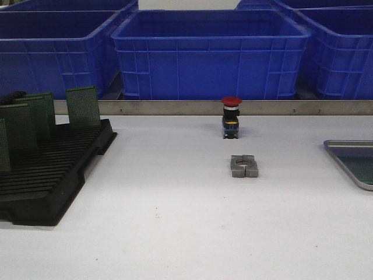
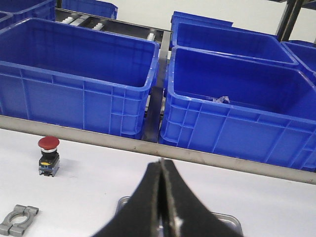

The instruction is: Place circuit board on tray

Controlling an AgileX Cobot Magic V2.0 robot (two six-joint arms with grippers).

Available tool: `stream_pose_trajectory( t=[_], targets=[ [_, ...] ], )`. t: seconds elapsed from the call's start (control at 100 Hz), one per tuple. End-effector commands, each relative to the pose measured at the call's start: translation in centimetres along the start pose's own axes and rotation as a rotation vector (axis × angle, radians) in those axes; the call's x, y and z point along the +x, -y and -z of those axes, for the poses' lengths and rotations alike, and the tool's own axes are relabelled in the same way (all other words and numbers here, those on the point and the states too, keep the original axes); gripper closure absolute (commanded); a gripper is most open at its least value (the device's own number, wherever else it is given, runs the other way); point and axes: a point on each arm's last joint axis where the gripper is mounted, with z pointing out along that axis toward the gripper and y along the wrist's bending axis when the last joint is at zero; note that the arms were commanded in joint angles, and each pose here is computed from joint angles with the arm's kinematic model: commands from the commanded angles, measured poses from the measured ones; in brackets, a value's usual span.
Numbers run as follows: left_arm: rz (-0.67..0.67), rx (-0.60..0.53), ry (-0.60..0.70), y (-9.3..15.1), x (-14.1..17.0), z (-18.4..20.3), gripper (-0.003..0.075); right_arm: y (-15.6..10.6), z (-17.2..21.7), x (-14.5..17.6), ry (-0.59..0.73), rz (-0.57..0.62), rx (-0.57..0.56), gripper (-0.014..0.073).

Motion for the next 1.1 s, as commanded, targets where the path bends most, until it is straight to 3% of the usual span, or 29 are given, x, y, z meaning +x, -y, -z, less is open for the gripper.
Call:
stream_pose_trajectory(
  t=[0.0,0.3,0.61,1.09],
  targets=[
    [0.013,-0.012,0.116,-0.1,-0.9,0.8,0.0738,0.5,0.1,-1.2,0.063,-0.012,0.051,0.0664],
    [0.001,-0.024,0.159,0.3,4.9,4.2,0.0738,0.5,0.1,-1.2,0.063,-0.012,0.051,0.0664],
    [0.011,-0.140,0.226,0.2,10.3,6.2,0.0738,0.5,0.1,-1.2,0.063,-0.012,0.051,0.0664],
    [0.012,-0.154,0.215,0.1,11.3,5.9,0.0738,0.5,0.1,-1.2,0.063,-0.012,0.051,0.0664]
  ],
)
